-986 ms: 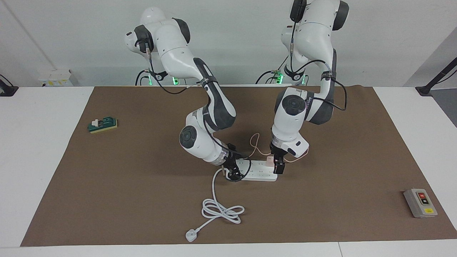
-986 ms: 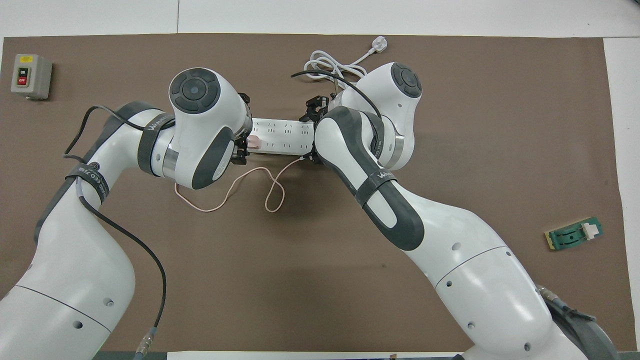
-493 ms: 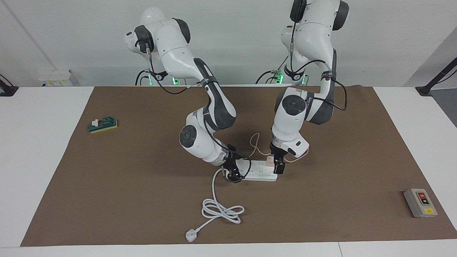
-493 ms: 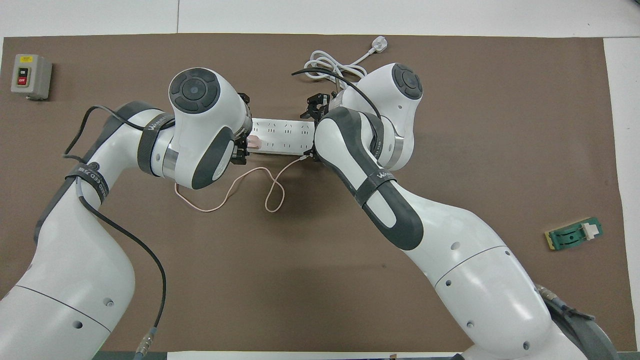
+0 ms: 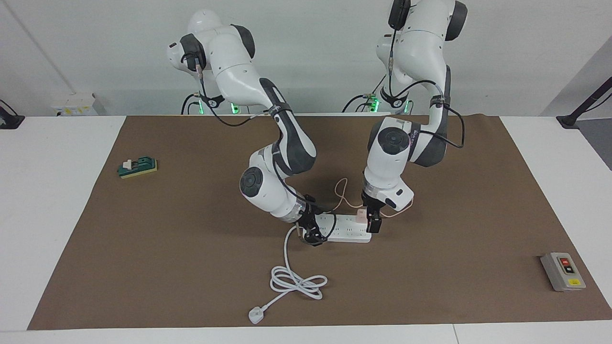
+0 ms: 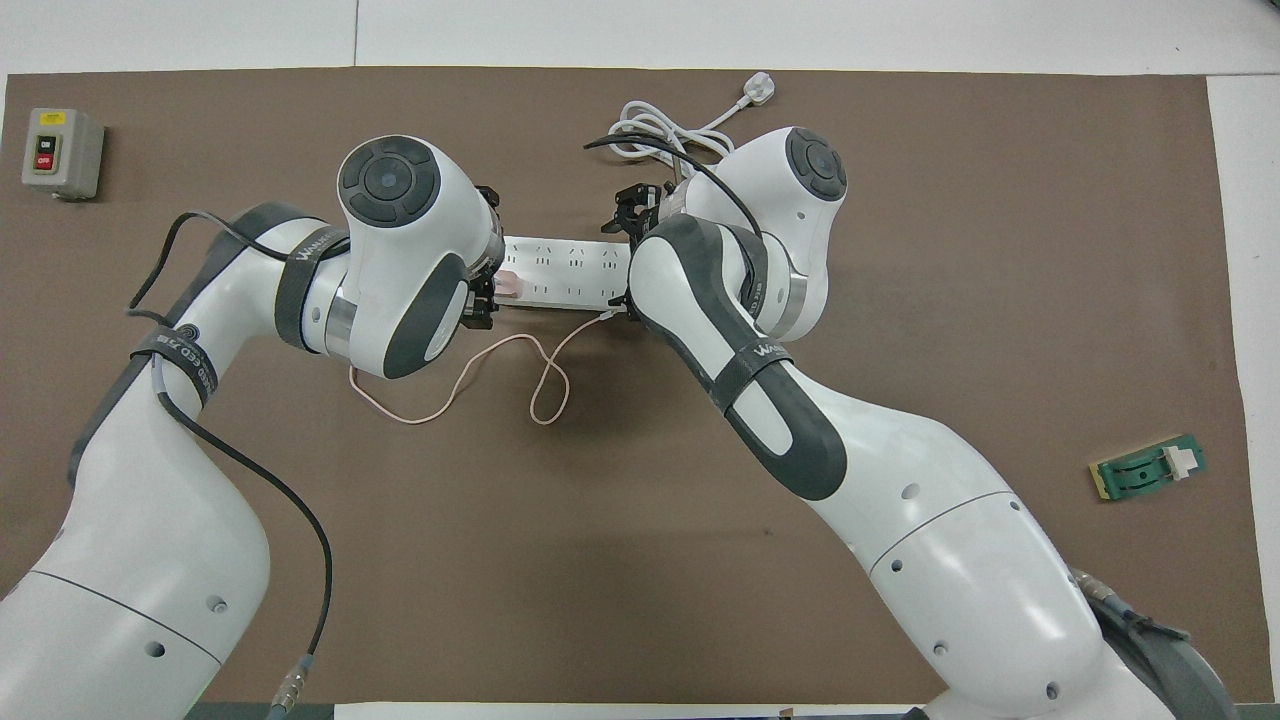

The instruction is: Unplug charger and place it aside

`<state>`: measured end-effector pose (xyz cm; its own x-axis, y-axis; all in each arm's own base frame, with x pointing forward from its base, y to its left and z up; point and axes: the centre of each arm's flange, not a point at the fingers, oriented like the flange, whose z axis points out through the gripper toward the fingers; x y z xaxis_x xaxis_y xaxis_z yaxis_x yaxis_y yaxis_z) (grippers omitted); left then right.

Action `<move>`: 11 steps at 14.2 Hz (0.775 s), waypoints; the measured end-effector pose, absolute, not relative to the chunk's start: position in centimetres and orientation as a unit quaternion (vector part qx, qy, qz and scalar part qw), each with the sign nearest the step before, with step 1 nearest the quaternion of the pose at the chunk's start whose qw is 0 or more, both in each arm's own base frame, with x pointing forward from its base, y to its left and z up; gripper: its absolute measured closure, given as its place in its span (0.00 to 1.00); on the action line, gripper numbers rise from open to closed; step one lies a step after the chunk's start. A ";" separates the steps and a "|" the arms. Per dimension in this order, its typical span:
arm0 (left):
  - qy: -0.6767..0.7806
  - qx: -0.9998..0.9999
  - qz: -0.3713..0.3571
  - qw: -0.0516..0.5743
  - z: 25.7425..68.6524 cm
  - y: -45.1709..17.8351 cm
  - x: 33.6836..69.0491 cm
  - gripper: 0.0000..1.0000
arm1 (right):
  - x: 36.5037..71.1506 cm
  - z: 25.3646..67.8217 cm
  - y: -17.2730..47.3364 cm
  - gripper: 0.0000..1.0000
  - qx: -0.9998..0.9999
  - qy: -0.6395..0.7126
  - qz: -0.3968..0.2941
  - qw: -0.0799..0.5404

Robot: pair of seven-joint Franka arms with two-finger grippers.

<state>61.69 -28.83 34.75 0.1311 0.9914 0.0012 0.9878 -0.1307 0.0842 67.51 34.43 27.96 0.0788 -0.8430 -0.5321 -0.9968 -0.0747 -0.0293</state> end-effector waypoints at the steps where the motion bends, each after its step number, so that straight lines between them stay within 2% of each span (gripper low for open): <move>1: 0.659 0.751 0.028 0.031 34.8 -28.8 61.7 0.00 | 67.5 27.8 34.3 0.00 -0.708 0.650 0.191 0.200; 11: 0.659 0.751 0.028 0.031 34.7 -28.7 61.7 0.00 | 67.3 27.4 34.1 0.00 -0.706 0.652 0.202 0.190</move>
<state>61.74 -28.72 34.68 0.1296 0.9916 0.0015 0.9881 -0.1293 0.0831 67.34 34.08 27.40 0.0681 -0.8441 -0.5319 -0.9970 -0.0776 -0.0045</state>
